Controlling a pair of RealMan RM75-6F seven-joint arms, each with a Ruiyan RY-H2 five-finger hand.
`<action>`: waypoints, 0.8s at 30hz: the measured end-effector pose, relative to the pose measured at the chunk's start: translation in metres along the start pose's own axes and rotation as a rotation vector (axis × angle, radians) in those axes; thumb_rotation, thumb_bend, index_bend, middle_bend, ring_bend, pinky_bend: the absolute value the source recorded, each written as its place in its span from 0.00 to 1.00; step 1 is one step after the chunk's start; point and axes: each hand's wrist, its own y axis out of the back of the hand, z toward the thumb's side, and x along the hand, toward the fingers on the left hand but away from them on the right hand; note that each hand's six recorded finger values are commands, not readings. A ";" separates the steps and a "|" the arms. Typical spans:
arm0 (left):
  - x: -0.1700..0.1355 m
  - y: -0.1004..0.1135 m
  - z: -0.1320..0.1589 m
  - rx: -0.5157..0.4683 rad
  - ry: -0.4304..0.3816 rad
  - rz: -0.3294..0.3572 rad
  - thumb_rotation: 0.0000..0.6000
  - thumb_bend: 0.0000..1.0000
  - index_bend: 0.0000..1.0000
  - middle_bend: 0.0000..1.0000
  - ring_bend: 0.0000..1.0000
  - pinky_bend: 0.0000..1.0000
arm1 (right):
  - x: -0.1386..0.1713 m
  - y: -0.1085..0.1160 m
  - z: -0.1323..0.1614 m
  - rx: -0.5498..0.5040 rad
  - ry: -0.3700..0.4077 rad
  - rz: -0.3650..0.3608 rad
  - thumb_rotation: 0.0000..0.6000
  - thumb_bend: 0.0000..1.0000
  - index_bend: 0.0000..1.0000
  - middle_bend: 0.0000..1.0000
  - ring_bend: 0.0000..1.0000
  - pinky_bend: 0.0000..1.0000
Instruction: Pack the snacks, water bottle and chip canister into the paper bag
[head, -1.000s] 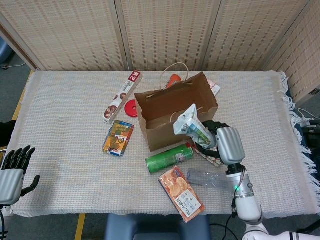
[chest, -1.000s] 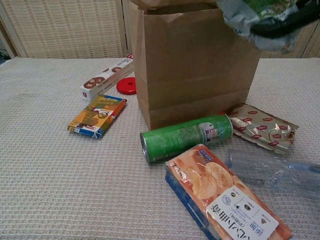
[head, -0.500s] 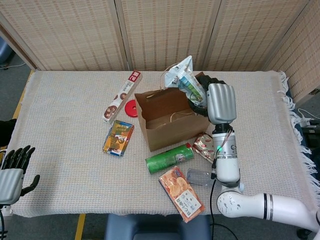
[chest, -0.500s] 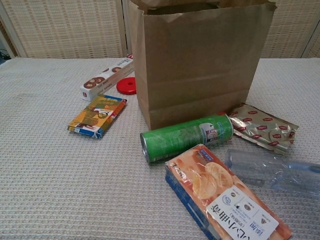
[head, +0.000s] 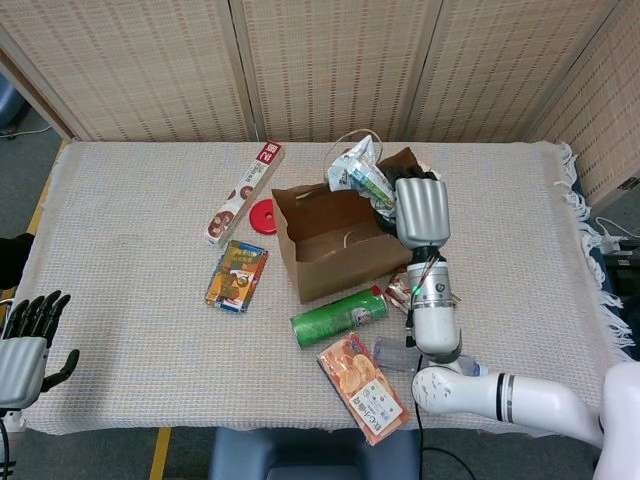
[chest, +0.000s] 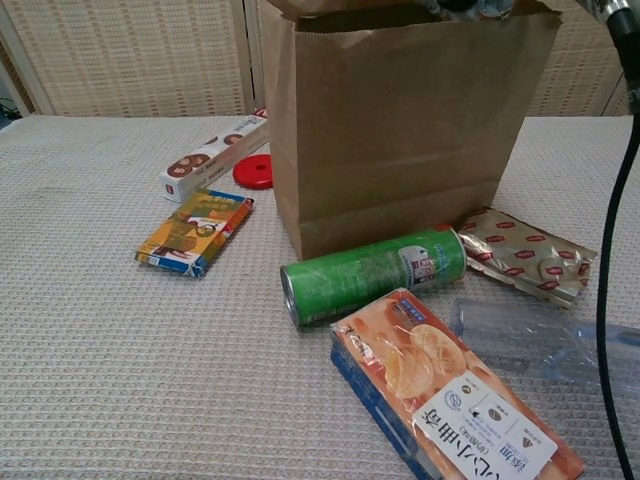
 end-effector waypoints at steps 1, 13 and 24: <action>0.000 0.000 0.000 0.000 0.000 0.000 1.00 0.37 0.00 0.00 0.00 0.00 | 0.000 -0.001 0.000 -0.002 -0.001 0.007 1.00 0.16 0.06 0.19 0.07 0.22; 0.000 0.000 0.000 -0.001 0.000 0.000 1.00 0.37 0.00 0.00 0.00 0.00 | 0.003 0.016 -0.008 -0.071 -0.012 -0.011 1.00 0.12 0.00 0.09 0.00 0.12; -0.001 0.000 0.000 0.002 0.001 0.000 1.00 0.37 0.00 0.00 0.00 0.00 | 0.053 0.047 -0.054 -0.133 0.001 0.058 1.00 0.12 0.00 0.09 0.01 0.12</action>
